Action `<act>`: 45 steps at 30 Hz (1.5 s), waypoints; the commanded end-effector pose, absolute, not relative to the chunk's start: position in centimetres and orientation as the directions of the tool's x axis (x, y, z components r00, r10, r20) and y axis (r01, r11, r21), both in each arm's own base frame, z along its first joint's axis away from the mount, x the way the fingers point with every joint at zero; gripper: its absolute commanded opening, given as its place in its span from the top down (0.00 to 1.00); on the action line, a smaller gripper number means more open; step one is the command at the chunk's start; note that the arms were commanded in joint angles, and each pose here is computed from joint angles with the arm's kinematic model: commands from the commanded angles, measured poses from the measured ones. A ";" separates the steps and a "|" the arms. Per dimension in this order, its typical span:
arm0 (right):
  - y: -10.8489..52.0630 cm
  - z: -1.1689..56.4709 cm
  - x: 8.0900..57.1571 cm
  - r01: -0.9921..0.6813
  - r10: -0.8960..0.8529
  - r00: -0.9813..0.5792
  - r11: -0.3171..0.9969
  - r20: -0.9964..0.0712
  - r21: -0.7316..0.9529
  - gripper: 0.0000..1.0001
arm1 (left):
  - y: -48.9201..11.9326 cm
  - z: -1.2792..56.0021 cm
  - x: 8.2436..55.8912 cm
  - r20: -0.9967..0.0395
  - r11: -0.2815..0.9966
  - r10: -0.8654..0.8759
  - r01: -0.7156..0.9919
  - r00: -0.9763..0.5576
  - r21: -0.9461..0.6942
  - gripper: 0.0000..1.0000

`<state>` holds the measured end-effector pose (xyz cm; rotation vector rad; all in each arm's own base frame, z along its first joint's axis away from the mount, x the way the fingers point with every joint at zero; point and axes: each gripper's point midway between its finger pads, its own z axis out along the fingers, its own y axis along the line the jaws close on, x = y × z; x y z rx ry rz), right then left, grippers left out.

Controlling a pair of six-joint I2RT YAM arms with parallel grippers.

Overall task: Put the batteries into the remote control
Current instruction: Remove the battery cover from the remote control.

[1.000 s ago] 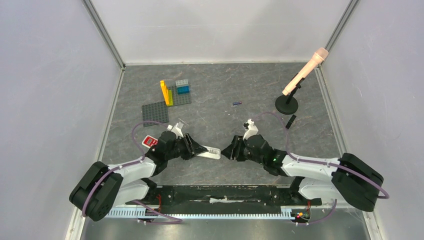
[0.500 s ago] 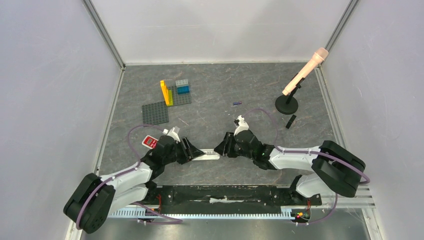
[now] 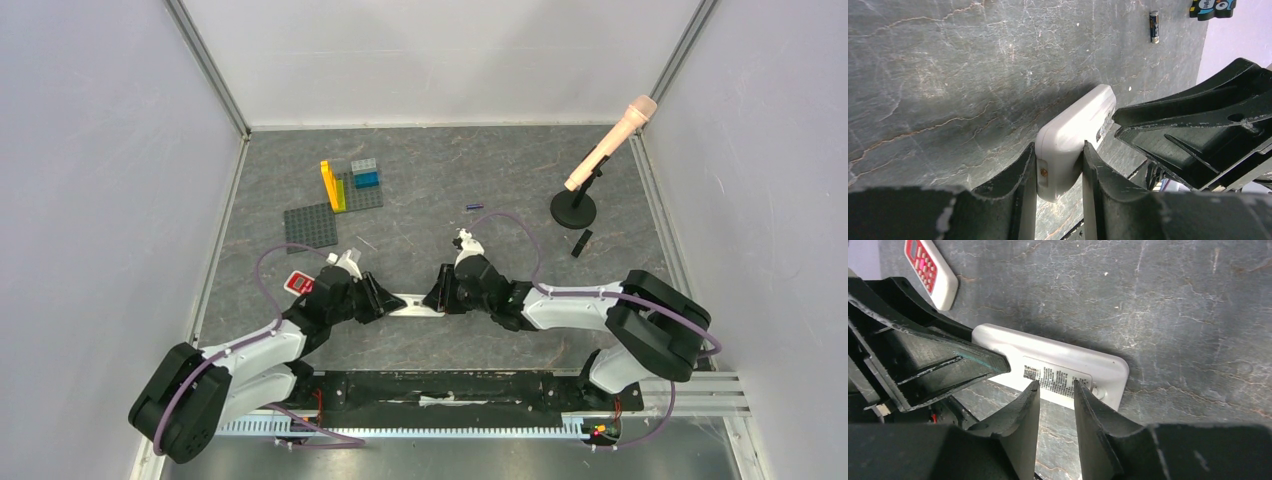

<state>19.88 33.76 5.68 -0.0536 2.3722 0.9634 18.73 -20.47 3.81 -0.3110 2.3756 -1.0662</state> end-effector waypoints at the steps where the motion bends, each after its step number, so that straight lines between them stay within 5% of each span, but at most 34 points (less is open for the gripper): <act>1: 33.5 5.9 20.9 -0.242 0.152 -0.811 0.792 -0.565 0.561 0.67 | -18.4 0.5 17.5 -0.366 0.768 -0.348 -0.039 -0.863 -0.640 0.97; 31: 31.9 4.7 20.8 -0.184 0.142 -0.818 0.853 -0.557 0.488 0.64 | -17.3 -0.2 17.4 -0.377 0.805 -0.347 -0.066 -0.859 -0.590 0.98; 45: 32.8 2.0 17.9 -0.149 0.146 -0.898 0.786 -0.415 0.600 0.64 | -17.8 -0.2 17.2 -0.380 0.798 -0.319 -0.029 -0.868 -0.602 0.98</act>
